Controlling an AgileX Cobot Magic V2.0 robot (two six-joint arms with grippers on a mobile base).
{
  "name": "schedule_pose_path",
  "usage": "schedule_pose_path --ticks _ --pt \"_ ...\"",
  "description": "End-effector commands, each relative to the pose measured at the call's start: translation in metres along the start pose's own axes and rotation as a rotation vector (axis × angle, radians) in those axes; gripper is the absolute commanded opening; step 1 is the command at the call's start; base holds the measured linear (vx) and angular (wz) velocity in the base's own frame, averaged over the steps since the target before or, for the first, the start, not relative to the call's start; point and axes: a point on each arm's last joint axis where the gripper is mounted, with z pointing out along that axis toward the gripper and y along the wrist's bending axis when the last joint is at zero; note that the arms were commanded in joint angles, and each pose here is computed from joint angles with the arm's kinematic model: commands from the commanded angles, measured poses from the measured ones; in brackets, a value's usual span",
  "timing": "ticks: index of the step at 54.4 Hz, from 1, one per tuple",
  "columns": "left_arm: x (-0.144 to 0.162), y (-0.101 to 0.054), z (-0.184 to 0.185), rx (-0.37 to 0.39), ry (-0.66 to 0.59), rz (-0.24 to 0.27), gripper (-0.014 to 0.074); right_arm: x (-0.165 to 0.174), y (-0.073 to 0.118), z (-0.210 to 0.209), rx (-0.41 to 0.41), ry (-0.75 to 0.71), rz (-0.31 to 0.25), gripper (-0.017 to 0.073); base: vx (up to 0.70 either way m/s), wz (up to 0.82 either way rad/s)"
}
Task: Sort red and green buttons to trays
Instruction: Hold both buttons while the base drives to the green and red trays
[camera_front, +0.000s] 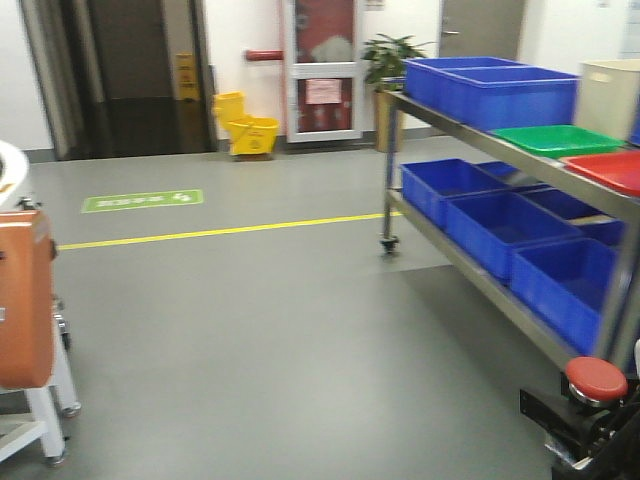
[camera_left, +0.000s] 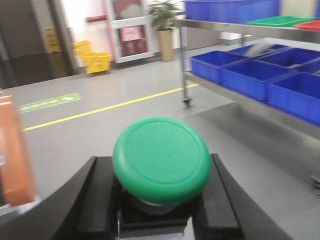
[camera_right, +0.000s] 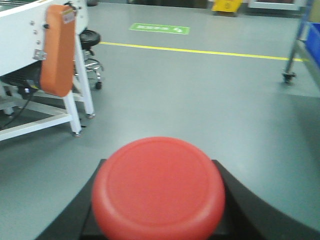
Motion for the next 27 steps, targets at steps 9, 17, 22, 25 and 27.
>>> schedule_pose_path --ticks 9,17,22,25,27 --pt "-0.0158 -0.0028 -0.001 0.035 -0.095 -0.016 -0.0003 -0.0129 -0.0022 -0.0046 0.028 -0.043 -0.021 0.0002 0.36 0.4" --pt "-0.0157 -0.0028 -0.001 0.035 -0.094 -0.016 -0.0003 -0.013 -0.0026 -0.0046 0.033 -0.043 -0.021 0.0002 0.45 0.12" --pt "-0.0157 -0.0028 -0.001 0.035 -0.094 -0.016 -0.0003 -0.0129 -0.0024 -0.0046 0.03 -0.043 -0.021 0.0002 0.51 -0.02" --pt "-0.0157 -0.0028 -0.001 0.035 -0.094 -0.016 -0.0003 -0.0129 -0.0024 -0.0046 0.03 -0.043 -0.021 0.0002 0.54 -0.07" --pt "-0.0157 -0.0028 -0.001 0.035 -0.094 -0.016 -0.0003 -0.0129 -0.0024 -0.0046 0.03 -0.043 -0.021 0.0002 0.56 -0.08"
